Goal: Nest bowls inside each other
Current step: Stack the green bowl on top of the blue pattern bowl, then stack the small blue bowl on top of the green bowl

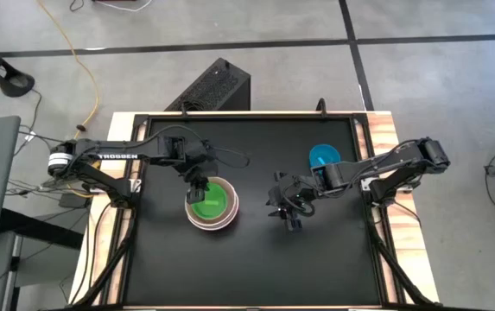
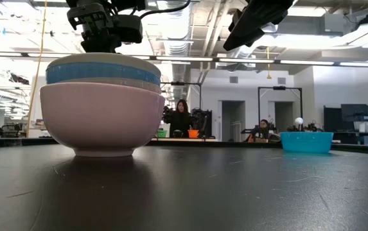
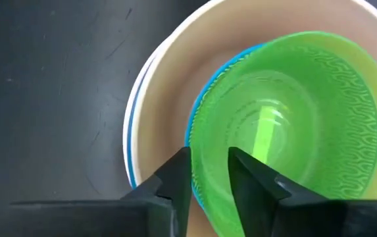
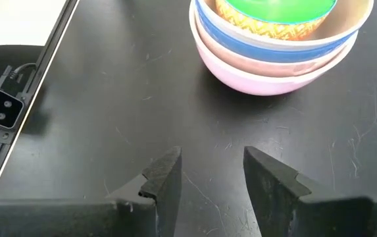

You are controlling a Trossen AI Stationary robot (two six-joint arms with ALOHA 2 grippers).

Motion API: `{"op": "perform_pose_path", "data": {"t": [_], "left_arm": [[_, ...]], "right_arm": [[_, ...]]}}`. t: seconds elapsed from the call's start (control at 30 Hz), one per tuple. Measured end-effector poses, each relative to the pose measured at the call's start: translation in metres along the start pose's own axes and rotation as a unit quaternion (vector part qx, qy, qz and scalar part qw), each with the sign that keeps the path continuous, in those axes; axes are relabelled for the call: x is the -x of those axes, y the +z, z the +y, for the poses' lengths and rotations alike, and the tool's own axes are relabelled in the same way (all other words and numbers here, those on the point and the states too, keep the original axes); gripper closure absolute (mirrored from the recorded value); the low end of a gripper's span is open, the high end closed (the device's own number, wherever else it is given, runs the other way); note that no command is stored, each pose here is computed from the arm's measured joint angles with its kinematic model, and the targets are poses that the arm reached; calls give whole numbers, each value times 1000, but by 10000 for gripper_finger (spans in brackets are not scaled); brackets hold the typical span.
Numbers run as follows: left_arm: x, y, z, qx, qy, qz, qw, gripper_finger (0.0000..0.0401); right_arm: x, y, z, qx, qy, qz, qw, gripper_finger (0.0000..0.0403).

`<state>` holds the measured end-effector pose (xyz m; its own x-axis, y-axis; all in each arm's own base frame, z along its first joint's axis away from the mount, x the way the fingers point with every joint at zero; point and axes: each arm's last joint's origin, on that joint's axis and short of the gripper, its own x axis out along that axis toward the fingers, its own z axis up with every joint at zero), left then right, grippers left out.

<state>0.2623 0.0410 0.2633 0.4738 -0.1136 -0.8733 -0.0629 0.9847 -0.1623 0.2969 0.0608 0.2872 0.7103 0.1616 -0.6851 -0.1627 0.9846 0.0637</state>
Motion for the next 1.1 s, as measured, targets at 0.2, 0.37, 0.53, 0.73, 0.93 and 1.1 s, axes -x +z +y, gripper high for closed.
{"op": "perform_pose_path", "data": {"t": [0.2, 0.37, 0.53, 0.73, 0.93, 1.1], "left_arm": [[1, -3, 0, 2, 1, 15, 1000, 282], [20, 7, -3, -17, 4, -2, 1000, 276], [51, 17, -8, -57, 52, -66, 995, 275], [79, 4, -12, -91, 89, -196, 972, 275], [80, -34, -13, -93, 100, -346, 928, 275], [71, -68, -12, -70, 88, -421, 900, 275]], "right_arm": [[0, 0, 0, 0, 0, 0, 1000, 225], [0, 0, 0, 0, 0, 1, 1000, 225], [0, 0, -4, -5, -5, 1, 1000, 225], [3, -5, -28, -47, -42, 26, 998, 225], [10, -13, -64, -100, -87, 58, 989, 225], [20, -21, -104, -126, -133, 69, 981, 225]]}}
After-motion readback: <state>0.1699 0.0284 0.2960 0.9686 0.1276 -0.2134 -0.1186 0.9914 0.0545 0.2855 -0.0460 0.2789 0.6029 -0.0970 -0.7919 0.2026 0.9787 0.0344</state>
